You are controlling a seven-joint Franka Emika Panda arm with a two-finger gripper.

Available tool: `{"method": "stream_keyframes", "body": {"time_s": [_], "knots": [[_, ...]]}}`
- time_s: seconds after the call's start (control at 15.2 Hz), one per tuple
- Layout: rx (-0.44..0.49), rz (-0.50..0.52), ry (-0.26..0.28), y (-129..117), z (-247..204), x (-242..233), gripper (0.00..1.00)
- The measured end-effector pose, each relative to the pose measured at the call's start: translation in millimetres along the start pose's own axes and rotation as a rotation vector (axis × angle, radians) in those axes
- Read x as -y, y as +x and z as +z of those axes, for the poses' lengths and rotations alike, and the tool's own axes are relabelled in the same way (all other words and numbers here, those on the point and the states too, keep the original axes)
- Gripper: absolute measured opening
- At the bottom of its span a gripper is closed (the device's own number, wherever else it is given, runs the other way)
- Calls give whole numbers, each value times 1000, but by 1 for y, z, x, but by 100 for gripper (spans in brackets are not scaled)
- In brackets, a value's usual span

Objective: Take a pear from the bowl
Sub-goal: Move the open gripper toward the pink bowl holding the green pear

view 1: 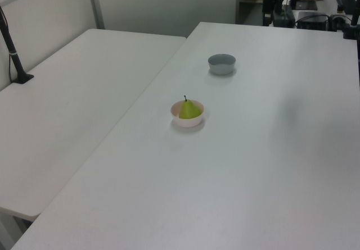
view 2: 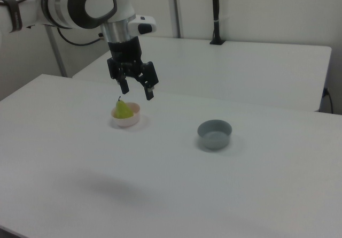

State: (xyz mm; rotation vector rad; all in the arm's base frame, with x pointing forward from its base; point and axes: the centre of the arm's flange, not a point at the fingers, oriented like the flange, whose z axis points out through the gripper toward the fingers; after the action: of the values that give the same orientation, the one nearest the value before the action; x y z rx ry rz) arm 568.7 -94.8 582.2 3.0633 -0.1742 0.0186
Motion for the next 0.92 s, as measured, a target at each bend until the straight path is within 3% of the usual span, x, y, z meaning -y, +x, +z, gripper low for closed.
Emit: {"method": "stream_keyframes", "body": {"time_s": [0.46, 0.72, 0.92], "knots": [[0, -17, 4, 1, 0, 9, 100], [-16, -44, 85, 12, -4, 35, 100], [-33, -93, 106, 34, 0, 72, 100]]}}
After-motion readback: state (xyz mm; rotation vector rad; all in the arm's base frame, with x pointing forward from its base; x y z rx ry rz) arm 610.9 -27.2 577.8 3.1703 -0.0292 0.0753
